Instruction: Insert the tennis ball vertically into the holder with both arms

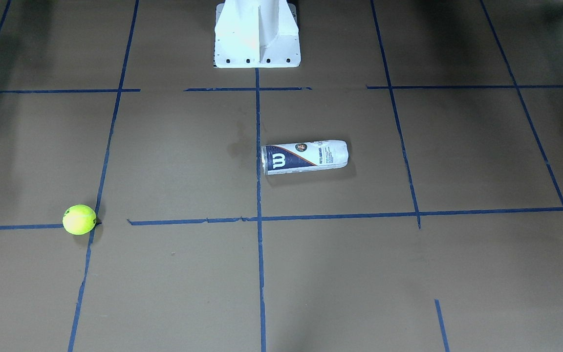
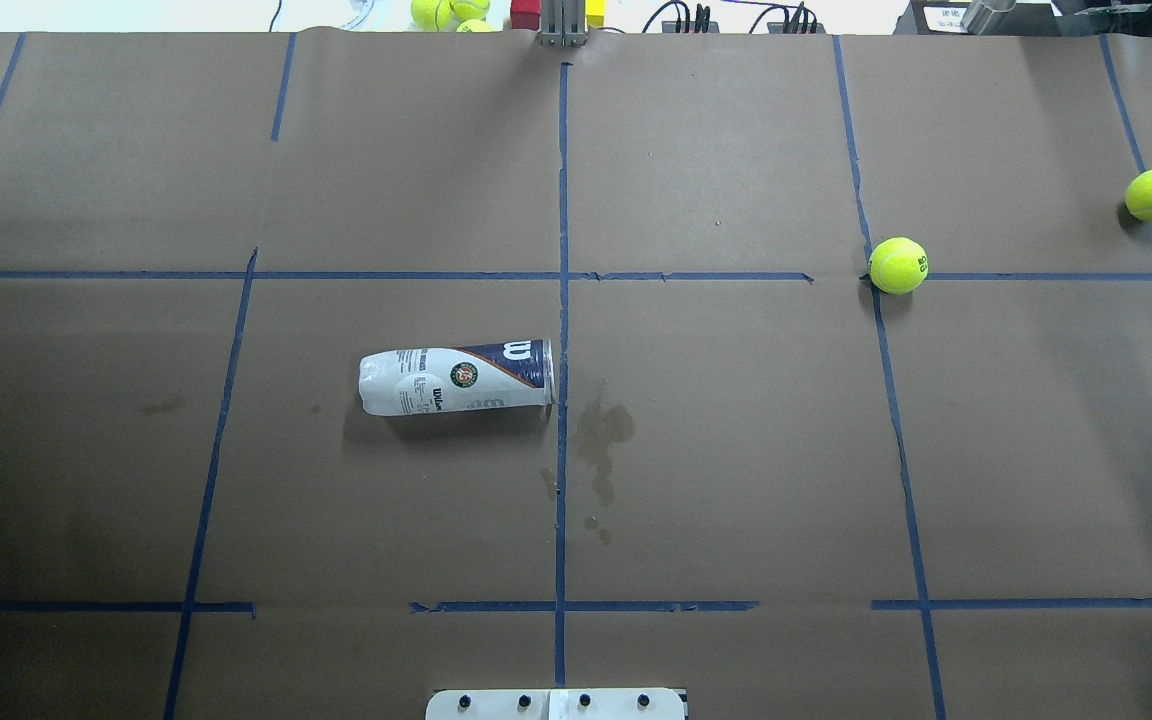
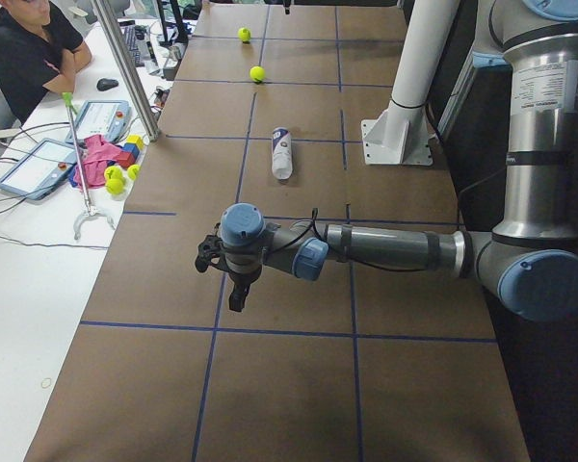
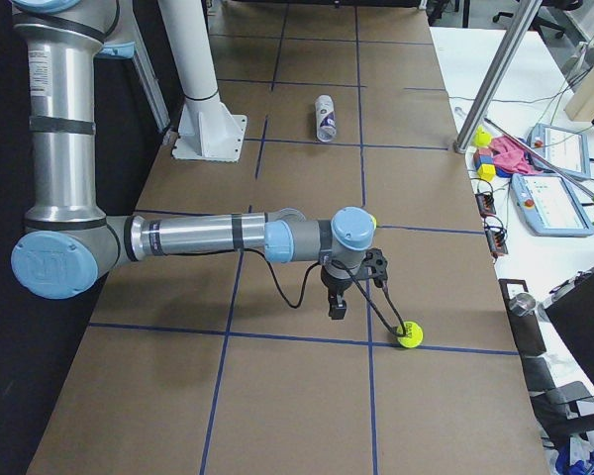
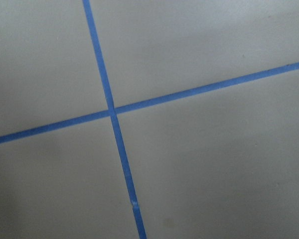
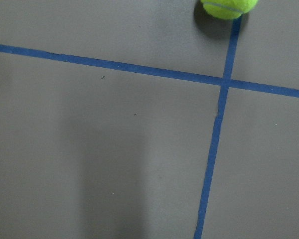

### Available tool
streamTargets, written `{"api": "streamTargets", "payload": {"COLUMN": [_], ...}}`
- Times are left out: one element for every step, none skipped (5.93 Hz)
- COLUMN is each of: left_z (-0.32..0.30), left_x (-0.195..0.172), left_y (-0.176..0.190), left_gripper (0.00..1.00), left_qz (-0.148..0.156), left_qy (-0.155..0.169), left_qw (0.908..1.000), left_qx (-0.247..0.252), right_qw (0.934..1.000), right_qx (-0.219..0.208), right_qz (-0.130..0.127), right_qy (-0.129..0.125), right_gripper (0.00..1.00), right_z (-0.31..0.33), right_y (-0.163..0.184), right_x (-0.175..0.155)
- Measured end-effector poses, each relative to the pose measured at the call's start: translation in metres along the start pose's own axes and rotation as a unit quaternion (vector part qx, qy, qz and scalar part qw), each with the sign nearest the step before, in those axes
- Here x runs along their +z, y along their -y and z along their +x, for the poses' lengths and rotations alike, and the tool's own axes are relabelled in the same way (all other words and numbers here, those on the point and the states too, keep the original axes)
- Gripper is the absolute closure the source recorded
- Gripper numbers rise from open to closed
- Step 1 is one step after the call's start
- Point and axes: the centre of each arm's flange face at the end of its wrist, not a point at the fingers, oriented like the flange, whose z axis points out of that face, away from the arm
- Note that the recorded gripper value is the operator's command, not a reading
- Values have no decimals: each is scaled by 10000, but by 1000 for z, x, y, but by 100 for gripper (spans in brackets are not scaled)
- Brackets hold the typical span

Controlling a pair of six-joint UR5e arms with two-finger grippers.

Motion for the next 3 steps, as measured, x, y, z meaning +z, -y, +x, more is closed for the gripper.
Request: {"api": "streamTargets", "payload": {"left_z": [23,57,119], "left_x": [1,9,26], "left_y": [8,17,39], "left_gripper": [0,0,0], "left_qz": [334,534,541], "left_qy": [-149,-367,-656], "left_qw": [9993,9977,9941], "left_qx": [-11,188,679], "right_qw": [10000,9999,9998], "right_qx": [-55,-75,-121], "right_qz": [47,65,111], "right_qy": [68,98,117], "right_gripper": [0,0,0], "right_z": [-5,-7,-10], "right_y": [-1,-1,0], "right_x": [-3,-5,-6]}}
